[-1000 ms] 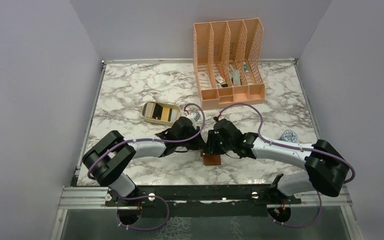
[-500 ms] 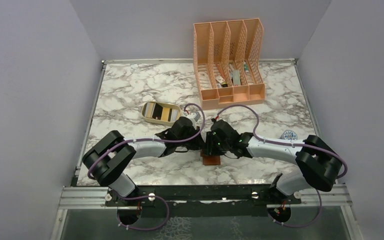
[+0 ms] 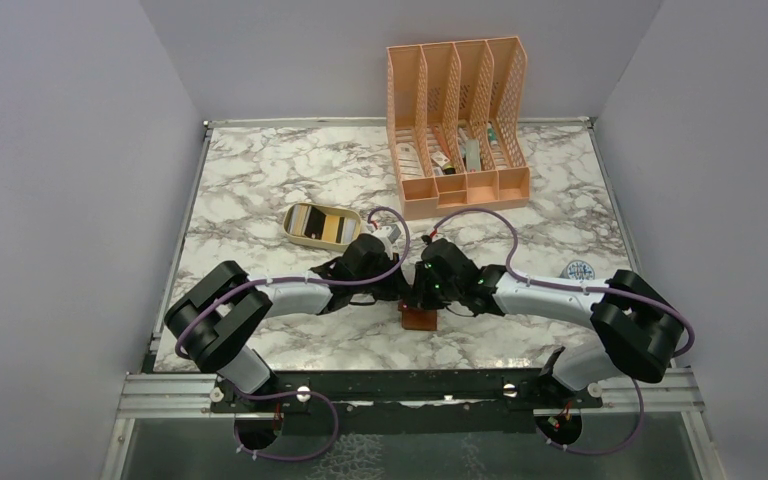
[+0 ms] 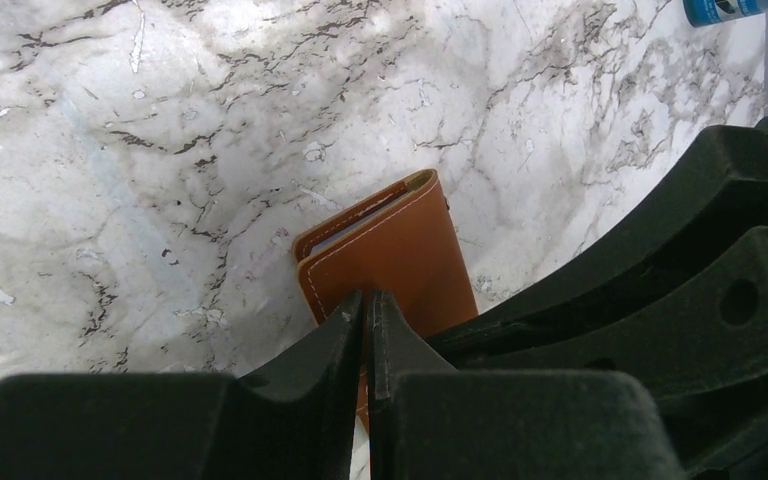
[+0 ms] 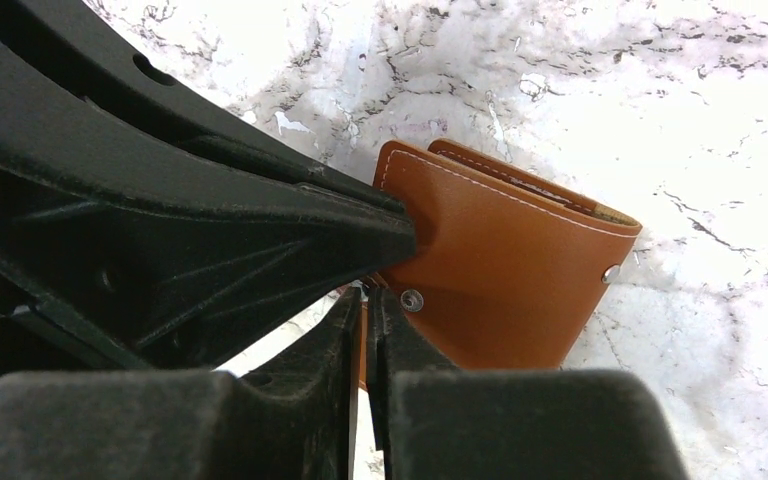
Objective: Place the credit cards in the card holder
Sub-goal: Close the card holder at the center of the board.
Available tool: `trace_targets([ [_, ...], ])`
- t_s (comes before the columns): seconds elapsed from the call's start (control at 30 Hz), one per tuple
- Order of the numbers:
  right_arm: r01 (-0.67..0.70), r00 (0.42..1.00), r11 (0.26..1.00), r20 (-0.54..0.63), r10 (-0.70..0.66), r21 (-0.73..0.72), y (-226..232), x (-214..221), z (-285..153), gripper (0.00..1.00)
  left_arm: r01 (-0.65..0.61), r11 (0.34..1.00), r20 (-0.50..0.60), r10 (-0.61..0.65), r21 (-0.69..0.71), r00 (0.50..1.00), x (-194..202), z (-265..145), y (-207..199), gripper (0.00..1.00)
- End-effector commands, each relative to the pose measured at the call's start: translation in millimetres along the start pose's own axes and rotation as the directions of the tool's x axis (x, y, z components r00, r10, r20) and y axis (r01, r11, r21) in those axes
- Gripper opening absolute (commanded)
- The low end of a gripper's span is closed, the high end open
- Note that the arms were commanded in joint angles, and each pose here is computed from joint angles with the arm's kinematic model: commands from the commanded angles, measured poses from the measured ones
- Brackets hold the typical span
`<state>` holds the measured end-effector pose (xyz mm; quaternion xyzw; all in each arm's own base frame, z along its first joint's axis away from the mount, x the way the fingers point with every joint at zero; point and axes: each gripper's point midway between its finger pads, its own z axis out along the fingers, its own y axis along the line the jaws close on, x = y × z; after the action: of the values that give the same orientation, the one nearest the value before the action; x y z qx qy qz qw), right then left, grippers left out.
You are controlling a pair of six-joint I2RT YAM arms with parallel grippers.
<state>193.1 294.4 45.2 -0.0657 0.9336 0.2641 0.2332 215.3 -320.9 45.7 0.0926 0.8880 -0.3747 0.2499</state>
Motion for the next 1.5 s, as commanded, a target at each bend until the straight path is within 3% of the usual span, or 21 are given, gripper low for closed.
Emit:
trace_targets([
  [0.0, 0.015, 0.999, 0.999, 0.029, -0.013, -0.043, 9, -5, -3, 0.04, 0.005, 1.000, 0.006, -0.005, -0.008, 1.000, 2, -2, 4, 0.09],
  [0.47, 0.002, 0.998, 0.999, 0.056, 0.001, -0.050, 10, -9, -18, 0.01, 0.018, 0.999, 0.014, -0.017, -0.028, 1.000, 2, -4, 8, 0.09],
  [0.6, 0.027, 0.999, 0.997, 0.048, -0.024, -0.070, 13, -7, -13, 0.19, 0.021, 0.999, 0.014, -0.020, -0.043, 1.000, 2, -4, 11, 0.10],
  [0.83, 0.052, 0.998, 0.997, 0.047, -0.049, -0.051, 11, -9, -4, 0.33, 0.026, 0.998, 0.028, -0.025, -0.055, 0.999, -2, -5, 10, 0.10],
  [1.27, 0.068, 0.998, 0.997, 0.020, -0.067, -0.046, 9, -4, 9, 0.29, 0.033, 0.998, 0.025, -0.031, -0.059, 0.999, -1, -5, 12, 0.10],
  [1.47, 0.071, 0.997, 0.996, 0.024, -0.070, -0.046, 9, -5, 7, 0.18, 0.031, 0.998, 0.025, -0.030, -0.061, 0.999, 0, -5, 13, 0.10],
])
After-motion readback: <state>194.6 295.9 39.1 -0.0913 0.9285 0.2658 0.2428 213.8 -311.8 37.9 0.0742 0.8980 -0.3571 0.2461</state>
